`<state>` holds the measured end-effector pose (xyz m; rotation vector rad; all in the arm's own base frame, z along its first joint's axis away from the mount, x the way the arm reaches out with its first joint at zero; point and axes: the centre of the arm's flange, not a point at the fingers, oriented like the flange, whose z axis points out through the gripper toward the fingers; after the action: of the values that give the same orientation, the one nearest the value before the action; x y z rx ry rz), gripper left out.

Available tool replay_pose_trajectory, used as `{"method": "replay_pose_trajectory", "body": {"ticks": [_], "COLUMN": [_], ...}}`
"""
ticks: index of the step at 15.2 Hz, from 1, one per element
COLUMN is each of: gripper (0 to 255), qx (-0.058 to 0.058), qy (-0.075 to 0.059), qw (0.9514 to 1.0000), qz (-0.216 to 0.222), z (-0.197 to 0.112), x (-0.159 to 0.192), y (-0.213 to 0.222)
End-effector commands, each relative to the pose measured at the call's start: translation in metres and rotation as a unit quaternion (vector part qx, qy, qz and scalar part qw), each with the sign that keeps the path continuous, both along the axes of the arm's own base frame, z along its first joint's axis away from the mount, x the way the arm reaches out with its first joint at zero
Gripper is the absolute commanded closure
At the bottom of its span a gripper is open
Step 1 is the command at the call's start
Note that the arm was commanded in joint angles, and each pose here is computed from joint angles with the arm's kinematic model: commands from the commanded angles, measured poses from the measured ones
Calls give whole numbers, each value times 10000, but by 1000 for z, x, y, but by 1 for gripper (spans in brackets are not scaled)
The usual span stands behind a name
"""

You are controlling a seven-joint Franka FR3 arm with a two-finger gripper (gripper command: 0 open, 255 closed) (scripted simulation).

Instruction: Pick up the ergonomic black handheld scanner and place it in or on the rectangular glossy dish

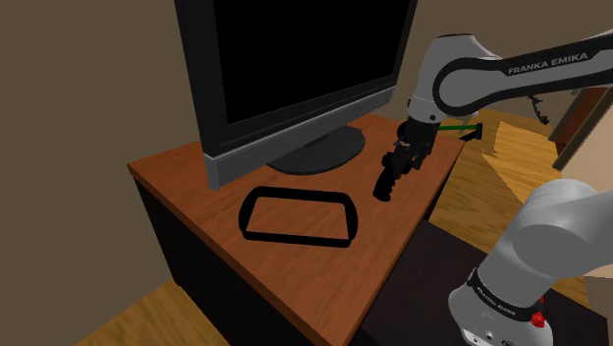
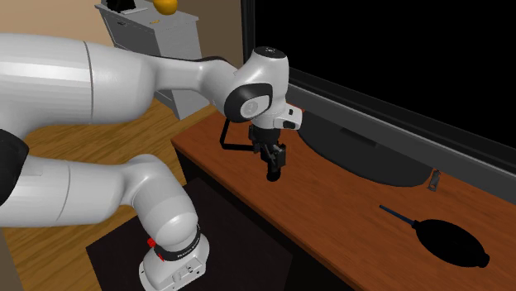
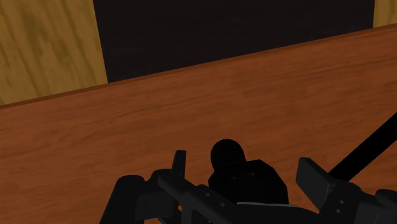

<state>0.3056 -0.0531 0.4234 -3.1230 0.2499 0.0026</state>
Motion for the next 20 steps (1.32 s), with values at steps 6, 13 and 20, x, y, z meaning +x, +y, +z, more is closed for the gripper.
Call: {"method": "replay_pose_trajectory", "body": {"ticks": [6,13,20], "gripper": [255,255,255], "qx": [0,0,0], "qy": [0,0,0], "qw": [10000,10000,10000], "qz": [0,0,0], "z": [0,5,42], "x": [0,0,0], "y": [0,0,0]}}
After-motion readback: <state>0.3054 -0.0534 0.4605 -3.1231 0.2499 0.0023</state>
